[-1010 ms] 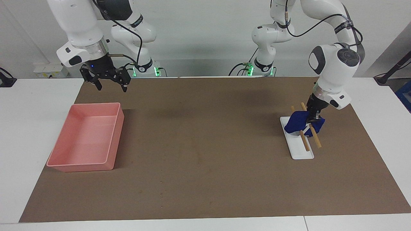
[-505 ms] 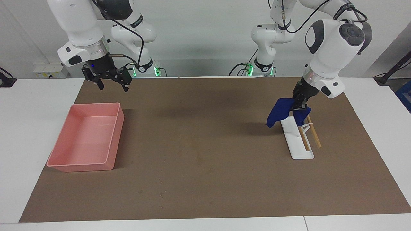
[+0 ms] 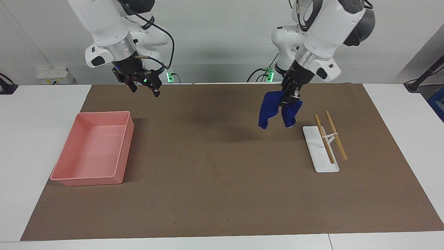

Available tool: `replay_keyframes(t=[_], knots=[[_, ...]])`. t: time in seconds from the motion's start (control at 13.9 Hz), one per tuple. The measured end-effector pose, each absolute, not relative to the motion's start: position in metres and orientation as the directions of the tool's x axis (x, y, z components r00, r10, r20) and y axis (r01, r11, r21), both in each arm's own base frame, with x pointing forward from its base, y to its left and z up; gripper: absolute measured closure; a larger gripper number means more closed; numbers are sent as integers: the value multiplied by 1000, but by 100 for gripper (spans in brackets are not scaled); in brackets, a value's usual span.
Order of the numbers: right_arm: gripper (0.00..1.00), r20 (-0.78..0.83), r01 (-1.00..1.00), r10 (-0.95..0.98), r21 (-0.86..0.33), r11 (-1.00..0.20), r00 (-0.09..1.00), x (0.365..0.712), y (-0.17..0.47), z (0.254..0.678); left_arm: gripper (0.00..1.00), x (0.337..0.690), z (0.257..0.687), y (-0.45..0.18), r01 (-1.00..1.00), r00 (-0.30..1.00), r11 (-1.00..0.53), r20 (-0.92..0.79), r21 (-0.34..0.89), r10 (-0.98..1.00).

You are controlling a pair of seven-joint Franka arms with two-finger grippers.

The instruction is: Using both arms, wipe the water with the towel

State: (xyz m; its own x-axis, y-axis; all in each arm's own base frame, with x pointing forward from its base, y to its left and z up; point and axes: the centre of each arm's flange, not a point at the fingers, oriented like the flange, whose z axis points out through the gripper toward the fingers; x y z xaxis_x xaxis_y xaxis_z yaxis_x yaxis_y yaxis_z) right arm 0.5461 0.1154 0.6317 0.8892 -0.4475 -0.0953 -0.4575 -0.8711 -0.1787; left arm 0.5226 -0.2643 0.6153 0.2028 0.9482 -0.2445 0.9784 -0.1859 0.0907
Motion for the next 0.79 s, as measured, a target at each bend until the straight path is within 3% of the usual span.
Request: replay_keyframes(t=[0.22,0.51,0.79], knots=[[0,-174,-620,-595,-257,-742,785,547,135,639,78,485,624,-339,978,199,-170,-283,123,938],[1,-240,-788,-752,-245,-565,614,541,175,645,78,441,635,-404,981,171,-130,-336,141,926],[4,-318,-890,-833,-210,-404,453,537,198,646,78,413,673,-443,972,153,-57,-434,226,888]])
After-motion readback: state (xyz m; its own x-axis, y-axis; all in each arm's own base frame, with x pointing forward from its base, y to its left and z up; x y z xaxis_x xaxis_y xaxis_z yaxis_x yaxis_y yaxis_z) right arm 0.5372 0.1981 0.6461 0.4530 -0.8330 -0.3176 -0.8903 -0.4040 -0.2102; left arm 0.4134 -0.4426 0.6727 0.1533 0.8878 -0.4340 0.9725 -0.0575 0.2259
